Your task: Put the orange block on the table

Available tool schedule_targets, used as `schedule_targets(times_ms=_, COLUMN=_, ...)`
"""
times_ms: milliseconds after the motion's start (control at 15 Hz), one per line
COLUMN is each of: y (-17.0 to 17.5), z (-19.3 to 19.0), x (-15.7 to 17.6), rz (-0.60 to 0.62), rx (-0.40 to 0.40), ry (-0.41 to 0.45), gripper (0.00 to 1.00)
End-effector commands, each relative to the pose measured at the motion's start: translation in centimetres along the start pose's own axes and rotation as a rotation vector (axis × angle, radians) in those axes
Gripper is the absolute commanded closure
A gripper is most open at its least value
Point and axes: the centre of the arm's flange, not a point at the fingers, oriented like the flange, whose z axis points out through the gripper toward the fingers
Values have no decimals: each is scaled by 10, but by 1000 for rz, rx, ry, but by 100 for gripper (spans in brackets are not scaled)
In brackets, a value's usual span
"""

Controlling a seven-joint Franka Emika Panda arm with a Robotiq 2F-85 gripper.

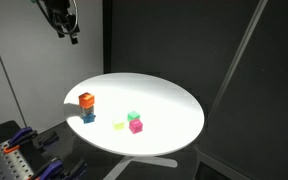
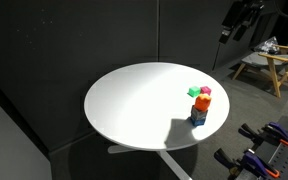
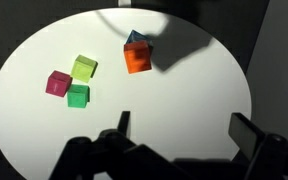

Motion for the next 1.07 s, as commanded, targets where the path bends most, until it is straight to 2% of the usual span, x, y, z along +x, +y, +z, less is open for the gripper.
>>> schedule_targets(times_ms=0, y=12, z=13, x=10, rz=40, rx=9, ry=-44, gripper=0)
schedule_targets(times_ms=533, y=24, z=64, x=32, rz=24, rx=-18, ry=-62, gripper=0)
schedule_targets(times_ms=1000, y=24, z=113, x=44, rz=-125, rx=-10, ry=-67, gripper=0)
